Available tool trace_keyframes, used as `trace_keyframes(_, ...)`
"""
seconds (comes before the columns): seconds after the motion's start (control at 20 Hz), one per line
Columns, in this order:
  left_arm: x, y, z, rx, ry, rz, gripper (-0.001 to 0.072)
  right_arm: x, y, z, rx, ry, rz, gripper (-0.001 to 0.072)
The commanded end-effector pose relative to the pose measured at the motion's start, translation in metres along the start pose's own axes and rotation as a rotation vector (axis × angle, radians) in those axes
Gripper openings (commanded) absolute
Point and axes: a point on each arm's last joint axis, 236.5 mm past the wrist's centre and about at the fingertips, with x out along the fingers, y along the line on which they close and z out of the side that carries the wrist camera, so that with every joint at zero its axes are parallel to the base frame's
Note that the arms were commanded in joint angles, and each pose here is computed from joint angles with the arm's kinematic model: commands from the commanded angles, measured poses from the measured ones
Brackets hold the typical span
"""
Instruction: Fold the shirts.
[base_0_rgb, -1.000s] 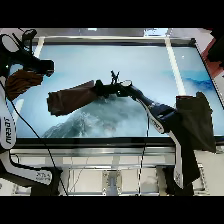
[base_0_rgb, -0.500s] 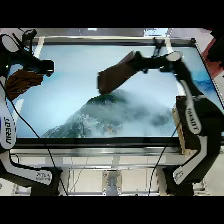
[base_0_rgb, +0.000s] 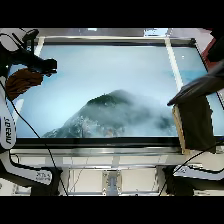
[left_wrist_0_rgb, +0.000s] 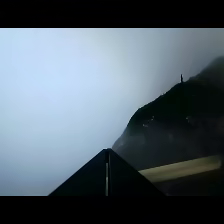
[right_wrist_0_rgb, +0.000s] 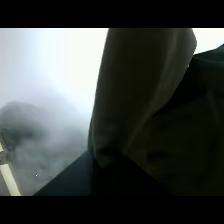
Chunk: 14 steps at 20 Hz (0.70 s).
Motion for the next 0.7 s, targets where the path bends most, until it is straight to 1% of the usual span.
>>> trace_keyframes(0.0, -0.001, -0.008, 0.0, -0.005, 0.0, -0.035, 0.0011, -0.066, -0.052, -0.038, 0.079, 0.014, -0.124, 0.0027)
trace_keyframes(0.2, -0.001, -0.016, -0.001, -0.007, 0.007, -0.065, 0.0011, -0.097, -0.072, -0.05, 0.087, -0.032, -0.251, 0.0025)
trace_keyframes(0.3, -0.001, -0.019, -0.004, -0.002, 0.017, -0.072, 0.0011, -0.099, -0.071, -0.053, 0.082, -0.033, -0.253, 0.0025)
trace_keyframes(0.45, -0.001, -0.02, -0.004, -0.002, 0.017, -0.079, 0.0011, -0.098, -0.081, -0.067, 0.095, -0.006, -0.302, 0.0025)
trace_keyframes(0.55, -0.001, -0.02, -0.004, -0.003, 0.017, -0.079, 0.0011, -0.09, -0.09, -0.083, 0.101, 0.044, -0.324, 0.0025)
trace_keyframes(0.65, -0.001, -0.021, -0.004, -0.003, 0.017, -0.079, 0.0011, -0.074, -0.095, -0.103, 0.118, 0.114, -0.31, 0.0028)
